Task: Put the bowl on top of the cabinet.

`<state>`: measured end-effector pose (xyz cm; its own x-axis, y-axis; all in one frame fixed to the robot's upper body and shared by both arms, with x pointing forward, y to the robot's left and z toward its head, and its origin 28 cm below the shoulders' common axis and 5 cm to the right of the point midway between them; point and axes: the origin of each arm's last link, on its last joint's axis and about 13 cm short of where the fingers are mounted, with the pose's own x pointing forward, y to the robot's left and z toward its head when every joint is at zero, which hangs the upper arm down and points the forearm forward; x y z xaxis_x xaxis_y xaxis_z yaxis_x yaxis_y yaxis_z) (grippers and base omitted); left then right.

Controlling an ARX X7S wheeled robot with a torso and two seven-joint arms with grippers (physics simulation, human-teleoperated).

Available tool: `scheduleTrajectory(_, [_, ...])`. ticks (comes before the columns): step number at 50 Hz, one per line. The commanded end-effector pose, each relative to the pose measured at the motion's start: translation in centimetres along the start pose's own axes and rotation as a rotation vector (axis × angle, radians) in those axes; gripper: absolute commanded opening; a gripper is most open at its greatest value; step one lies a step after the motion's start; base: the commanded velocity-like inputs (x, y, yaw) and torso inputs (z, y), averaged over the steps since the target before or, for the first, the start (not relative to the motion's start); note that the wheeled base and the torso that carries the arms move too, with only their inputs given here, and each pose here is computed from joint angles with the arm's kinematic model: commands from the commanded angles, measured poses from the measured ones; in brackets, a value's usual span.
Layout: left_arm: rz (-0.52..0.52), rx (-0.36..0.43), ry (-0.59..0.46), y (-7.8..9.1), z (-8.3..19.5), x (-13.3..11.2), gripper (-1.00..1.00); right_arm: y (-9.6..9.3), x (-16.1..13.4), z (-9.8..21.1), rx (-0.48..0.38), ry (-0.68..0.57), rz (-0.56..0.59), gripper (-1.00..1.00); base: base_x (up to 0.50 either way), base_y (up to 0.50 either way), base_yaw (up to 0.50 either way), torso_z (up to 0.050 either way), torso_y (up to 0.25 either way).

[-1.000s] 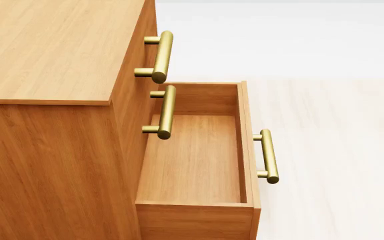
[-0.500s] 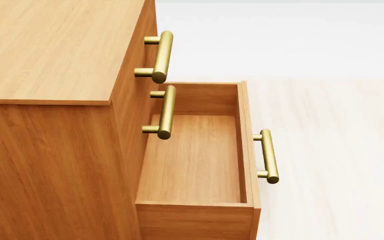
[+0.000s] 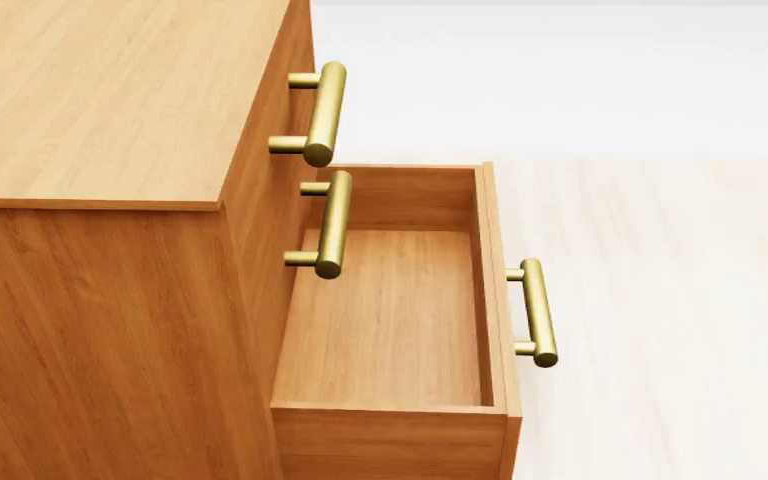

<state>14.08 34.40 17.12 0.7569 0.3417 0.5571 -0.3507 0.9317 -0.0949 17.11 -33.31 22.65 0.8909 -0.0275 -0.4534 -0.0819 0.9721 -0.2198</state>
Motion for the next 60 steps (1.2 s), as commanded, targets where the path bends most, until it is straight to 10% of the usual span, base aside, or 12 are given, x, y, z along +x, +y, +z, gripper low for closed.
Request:
scheduleTrajectory(1, [0.006,0.015,-0.002,0.3,-0.1,-0.2,1.0,0.0,0.6,-0.7,0.022,0.047,0.017,1.0,0.0,0.0,0.0,0.0,0.0])
scheduleTrajectory(60, [0.005,0.016,0.008,0.3,-0.3,-0.3,1.0,2.6,6.9,-6.4,0.183,0.238,0.091,1.0,0.0,0.0,0.0,0.0,0.0])
